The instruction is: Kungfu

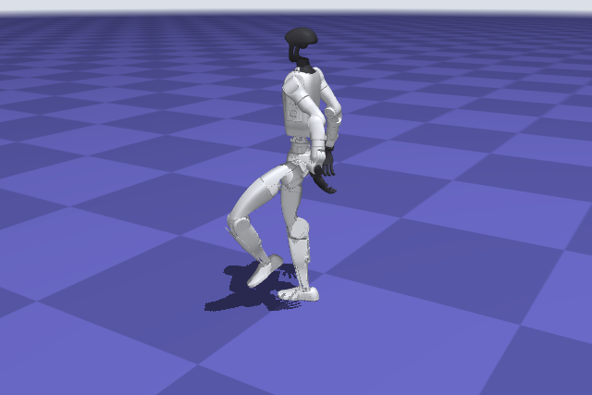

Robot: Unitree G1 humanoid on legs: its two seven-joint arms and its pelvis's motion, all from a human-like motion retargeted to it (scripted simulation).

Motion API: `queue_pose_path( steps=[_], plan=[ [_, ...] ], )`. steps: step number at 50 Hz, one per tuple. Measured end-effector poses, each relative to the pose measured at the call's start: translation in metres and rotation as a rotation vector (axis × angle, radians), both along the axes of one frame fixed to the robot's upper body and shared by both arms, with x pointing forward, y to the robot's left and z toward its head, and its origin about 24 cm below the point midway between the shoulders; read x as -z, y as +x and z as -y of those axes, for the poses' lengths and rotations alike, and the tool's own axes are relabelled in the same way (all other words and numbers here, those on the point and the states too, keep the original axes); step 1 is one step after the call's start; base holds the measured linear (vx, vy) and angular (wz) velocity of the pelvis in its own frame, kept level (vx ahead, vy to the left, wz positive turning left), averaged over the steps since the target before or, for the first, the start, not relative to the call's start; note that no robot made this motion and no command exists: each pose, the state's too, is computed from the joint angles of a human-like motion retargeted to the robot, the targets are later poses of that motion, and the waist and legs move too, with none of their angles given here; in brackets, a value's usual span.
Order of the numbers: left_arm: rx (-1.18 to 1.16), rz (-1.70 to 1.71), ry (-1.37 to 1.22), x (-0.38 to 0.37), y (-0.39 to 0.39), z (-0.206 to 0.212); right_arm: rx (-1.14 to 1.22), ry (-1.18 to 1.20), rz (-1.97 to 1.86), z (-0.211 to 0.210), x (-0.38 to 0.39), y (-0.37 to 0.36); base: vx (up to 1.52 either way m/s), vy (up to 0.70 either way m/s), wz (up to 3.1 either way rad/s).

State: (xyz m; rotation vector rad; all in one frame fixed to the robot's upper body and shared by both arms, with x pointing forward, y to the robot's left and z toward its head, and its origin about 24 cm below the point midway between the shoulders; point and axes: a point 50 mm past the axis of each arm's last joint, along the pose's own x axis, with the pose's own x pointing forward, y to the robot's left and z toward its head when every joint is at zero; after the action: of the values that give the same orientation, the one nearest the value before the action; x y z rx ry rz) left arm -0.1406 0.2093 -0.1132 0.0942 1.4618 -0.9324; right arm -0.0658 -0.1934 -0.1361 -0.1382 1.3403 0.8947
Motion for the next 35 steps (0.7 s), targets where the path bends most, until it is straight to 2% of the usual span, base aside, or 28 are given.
queue_pose_path(
  steps=[7, 10, 13, 17, 20, 22, 25, 28, 32, 35],
  plan=[
    [-0.045, 0.006, -0.054, 0.008, 0.015, 0.012, -0.163, -0.017, 0.113, -0.005, -0.003, 0.011, 0.13, -0.18, 0.22],
    [-0.018, 0.005, -0.050, 0.011, 0.025, 0.003, -0.118, -0.008, 0.046, -0.007, -0.001, -0.001, 0.14, -0.06, 0.15],
    [0.157, -0.017, 0.029, 0.012, 0.042, -0.029, -0.040, -0.022, -0.044, -0.010, 0.004, -0.014, 0.05, 0.00, 0.10],
    [0.326, 0.047, 0.381, 0.009, 0.087, -0.091, 0.046, -0.164, -0.136, -0.011, 0.014, -0.028, 0.03, 0.00, -0.04],
    [0.260, 0.240, 0.583, 0.002, 0.144, -0.120, 0.150, -0.322, -0.162, -0.009, 0.021, -0.034, 0.02, 0.04, -0.15],
    [0.104, 0.420, 0.607, -0.006, 0.194, -0.124, 0.255, -0.410, -0.160, -0.006, 0.025, -0.032, 0.06, 0.08, -0.32],
    [-0.163, 0.739, 0.506, -0.026, 0.273, -0.112, 0.478, -0.480, -0.134, -0.003, 0.030, -0.021, 0.09, 0.08, -0.54],
    [-0.339, 1.060, 0.316, -0.058, 0.344, -0.080, 0.743, -0.462, -0.054, 0.003, 0.032, 0.005, 0.16, 0.06, -0.97],
    [-0.433, 1.354, 0.038, -0.102, 0.400, -0.029, 1.000, -0.364, 0.116, 0.015, 0.032, 0.064, 0.23, 0.12, -1.43],
    [-0.481, 1.447, -0.163, -0.120, 0.418, 0.009, 1.051, -0.247, 0.242, 0.016, 0.028, 0.118, 0.20, 0.24, -1.88]
  ],
)
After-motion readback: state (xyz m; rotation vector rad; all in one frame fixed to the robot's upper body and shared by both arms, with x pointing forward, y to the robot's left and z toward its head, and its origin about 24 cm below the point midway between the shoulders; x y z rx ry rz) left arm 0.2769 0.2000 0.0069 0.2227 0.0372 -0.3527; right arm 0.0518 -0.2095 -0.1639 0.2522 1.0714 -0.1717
